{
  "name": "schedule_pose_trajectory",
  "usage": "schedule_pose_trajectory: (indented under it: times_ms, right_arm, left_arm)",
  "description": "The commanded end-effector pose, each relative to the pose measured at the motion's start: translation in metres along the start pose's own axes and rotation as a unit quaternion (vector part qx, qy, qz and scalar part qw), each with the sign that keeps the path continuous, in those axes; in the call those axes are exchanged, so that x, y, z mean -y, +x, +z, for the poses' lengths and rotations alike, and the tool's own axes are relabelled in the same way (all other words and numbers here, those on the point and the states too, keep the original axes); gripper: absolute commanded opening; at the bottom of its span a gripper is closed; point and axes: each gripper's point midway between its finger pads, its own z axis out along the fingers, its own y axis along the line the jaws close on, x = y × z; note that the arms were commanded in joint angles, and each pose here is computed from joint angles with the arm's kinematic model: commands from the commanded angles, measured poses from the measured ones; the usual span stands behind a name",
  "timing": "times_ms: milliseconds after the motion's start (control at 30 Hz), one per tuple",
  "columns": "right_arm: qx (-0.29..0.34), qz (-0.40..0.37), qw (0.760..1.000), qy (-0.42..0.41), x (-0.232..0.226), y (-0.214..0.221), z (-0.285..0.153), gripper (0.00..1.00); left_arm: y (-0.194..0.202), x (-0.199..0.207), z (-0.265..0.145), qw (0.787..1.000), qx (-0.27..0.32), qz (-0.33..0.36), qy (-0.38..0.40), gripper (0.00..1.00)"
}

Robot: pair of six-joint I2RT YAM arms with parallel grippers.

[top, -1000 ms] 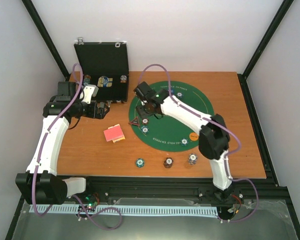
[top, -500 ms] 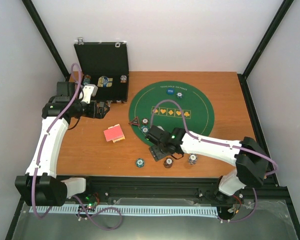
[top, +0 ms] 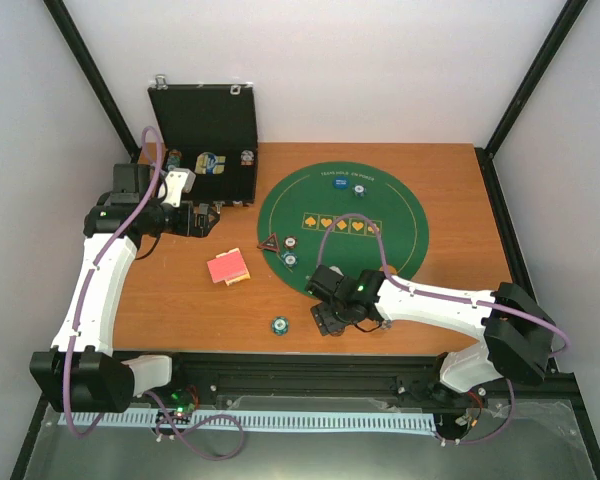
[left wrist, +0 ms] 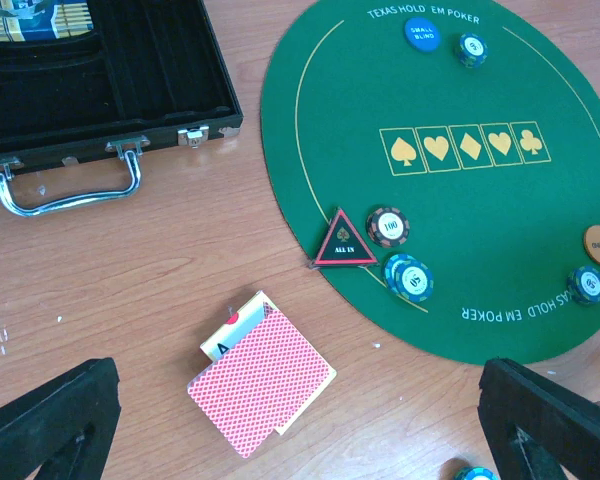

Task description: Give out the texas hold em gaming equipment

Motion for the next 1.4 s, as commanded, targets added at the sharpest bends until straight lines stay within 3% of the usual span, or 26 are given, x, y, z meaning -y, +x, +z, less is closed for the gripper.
schedule_pose_trajectory:
  times_ms: [0, 400, 867, 1367]
  right_arm:
    - [0.003, 0.009, 1.0, -0.021, -0.007, 0.005, 0.004, 0.83]
    - [-0.012, 0.004, 1.0, -0.025, -0.01, 0.018, 0.019, 0.76]
    - [-0.018, 0.004, 1.0, 0.0, 0.0, 0.025, 0.027, 0.74]
    - [-0.02, 0.003, 1.0, -0.001, -0.003, 0.025, 0.034, 0.61]
  left_arm:
    - [-0.005, 0.002, -0.008, 1.0, 0.011, 0.002, -0.001, 1.0]
    - [-0.007, 0.003, -0.008, 1.0, 0.012, 0.002, 0.003, 1.0]
    - [-0.005, 0.003, -0.008, 1.0, 0.01, 0.001, 0.002, 1.0]
    - [-0.004, 0.002, -0.009, 1.0, 0.01, 0.004, -0.001, 1.0]
